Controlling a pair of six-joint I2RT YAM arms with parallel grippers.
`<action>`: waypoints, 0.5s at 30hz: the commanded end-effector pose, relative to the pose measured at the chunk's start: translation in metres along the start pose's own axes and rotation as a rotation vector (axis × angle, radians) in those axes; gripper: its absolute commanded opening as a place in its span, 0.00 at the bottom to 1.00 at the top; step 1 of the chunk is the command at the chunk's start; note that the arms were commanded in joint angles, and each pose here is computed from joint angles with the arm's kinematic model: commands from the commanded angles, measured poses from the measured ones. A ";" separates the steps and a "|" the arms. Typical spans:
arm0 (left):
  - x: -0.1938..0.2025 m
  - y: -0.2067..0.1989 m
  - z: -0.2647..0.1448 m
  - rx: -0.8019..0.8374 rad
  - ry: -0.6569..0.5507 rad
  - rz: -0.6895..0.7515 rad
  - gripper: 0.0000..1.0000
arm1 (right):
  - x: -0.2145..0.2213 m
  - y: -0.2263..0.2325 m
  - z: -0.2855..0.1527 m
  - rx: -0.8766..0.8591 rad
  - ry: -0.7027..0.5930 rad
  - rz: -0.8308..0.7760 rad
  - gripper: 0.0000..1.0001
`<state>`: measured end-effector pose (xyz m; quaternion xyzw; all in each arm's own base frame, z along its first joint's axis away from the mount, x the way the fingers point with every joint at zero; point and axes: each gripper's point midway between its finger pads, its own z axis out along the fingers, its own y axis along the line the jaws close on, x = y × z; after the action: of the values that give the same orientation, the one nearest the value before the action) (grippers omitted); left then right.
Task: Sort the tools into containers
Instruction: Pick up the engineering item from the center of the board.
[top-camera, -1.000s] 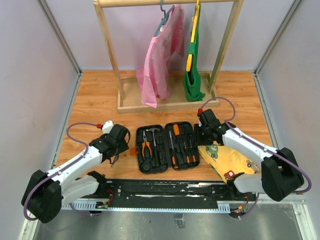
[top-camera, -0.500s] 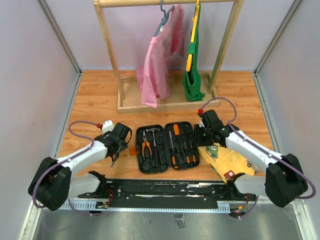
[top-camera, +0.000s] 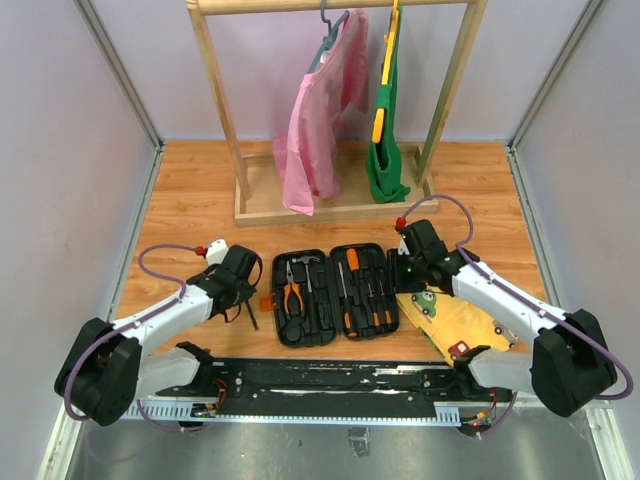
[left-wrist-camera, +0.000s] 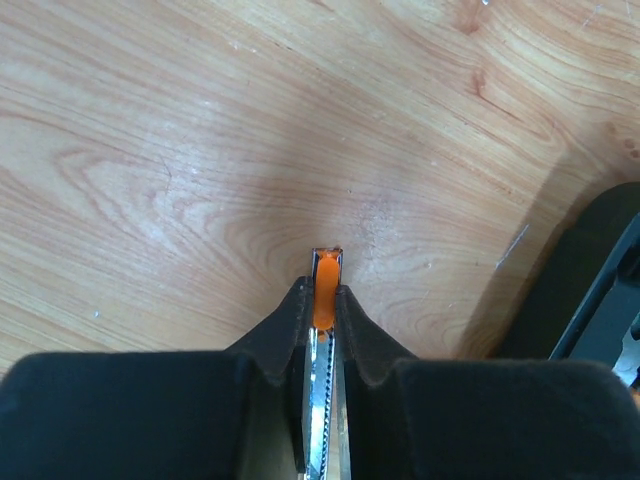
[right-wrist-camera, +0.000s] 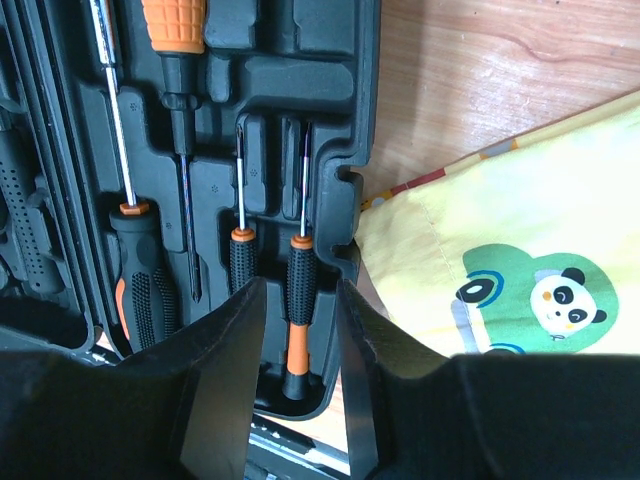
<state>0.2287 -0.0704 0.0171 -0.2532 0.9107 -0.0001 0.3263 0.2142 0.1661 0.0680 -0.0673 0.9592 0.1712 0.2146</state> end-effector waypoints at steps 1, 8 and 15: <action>0.004 -0.001 0.003 -0.002 0.026 0.003 0.12 | 0.004 -0.003 -0.002 -0.004 -0.002 0.019 0.36; -0.027 -0.011 0.017 -0.045 -0.018 0.053 0.10 | 0.006 -0.003 -0.005 -0.005 0.000 0.022 0.36; -0.046 -0.026 0.029 -0.025 -0.025 0.126 0.15 | 0.007 -0.003 -0.008 -0.008 -0.005 0.022 0.37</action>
<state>0.2726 -0.0654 0.0195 -0.2303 0.9177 0.0322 0.3220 0.2101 0.1652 0.0701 -0.0679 0.9574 0.1768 0.2180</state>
